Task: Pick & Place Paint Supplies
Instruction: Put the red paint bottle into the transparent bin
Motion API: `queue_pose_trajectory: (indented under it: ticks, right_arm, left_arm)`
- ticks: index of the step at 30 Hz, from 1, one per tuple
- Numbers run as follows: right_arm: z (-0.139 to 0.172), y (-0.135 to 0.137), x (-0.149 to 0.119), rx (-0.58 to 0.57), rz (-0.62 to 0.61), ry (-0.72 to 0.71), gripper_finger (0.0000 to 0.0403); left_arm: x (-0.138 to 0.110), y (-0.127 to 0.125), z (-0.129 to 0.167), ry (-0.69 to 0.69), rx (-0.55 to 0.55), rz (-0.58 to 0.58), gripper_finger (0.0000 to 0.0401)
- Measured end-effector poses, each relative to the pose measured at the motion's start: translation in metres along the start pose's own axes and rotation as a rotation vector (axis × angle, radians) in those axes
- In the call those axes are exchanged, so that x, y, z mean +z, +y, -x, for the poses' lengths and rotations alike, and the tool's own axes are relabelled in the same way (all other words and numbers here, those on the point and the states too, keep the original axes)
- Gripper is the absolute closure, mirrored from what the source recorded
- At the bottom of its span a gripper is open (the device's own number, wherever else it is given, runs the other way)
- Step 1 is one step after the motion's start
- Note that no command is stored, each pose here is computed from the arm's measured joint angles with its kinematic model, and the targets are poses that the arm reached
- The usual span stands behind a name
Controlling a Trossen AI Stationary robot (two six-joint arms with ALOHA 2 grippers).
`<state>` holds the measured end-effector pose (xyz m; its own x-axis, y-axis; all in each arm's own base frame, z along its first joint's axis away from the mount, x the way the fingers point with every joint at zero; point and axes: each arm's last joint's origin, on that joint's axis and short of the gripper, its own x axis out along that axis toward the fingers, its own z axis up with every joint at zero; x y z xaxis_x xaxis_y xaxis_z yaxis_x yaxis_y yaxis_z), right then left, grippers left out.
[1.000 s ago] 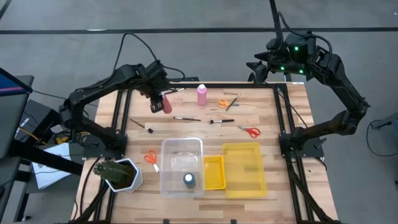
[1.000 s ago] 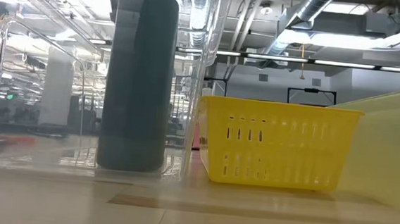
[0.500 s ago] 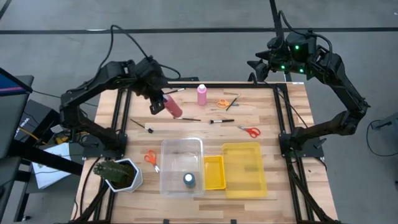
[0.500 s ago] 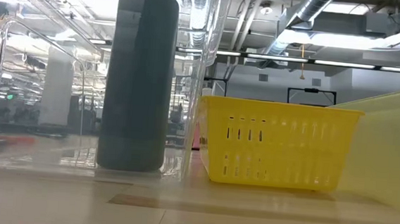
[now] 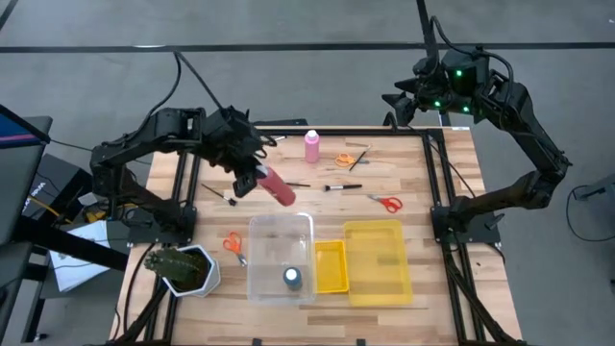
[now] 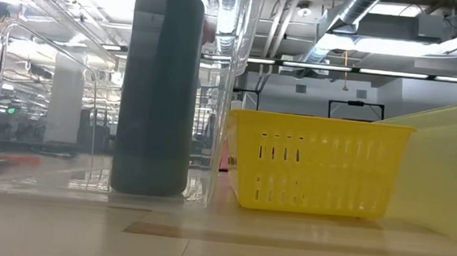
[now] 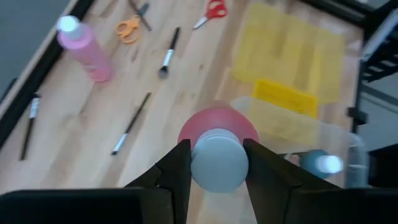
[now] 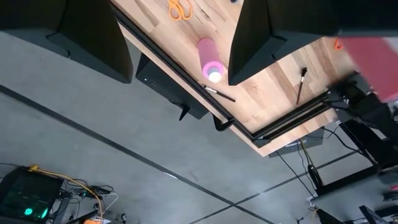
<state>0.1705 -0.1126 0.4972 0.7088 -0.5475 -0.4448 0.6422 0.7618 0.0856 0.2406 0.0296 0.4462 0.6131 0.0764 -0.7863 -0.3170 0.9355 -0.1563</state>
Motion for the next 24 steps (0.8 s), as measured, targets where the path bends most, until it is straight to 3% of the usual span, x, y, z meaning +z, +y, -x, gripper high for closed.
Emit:
queue_pose_trajectory:
  ticks: [8, 14, 24]
  right_arm:
    - [0.000, 0.000, 0.000, 0.000, -0.001, 0.001, 0.0143]
    - [0.000, 0.000, 0.000, 0.001, 0.003, 0.001, 0.0143]
    - [0.000, 0.003, -0.002, 0.123, 0.003, 0.035, 0.0143]
  left_arm:
    - [0.021, -0.033, -0.007, -0.012, -0.069, 0.017, 0.0287]
    - [0.031, -0.056, -0.015, 0.029, -0.115, 0.092, 0.0287]
    - [0.013, -0.093, -0.016, 0.175, -0.218, 0.237, 0.0287]
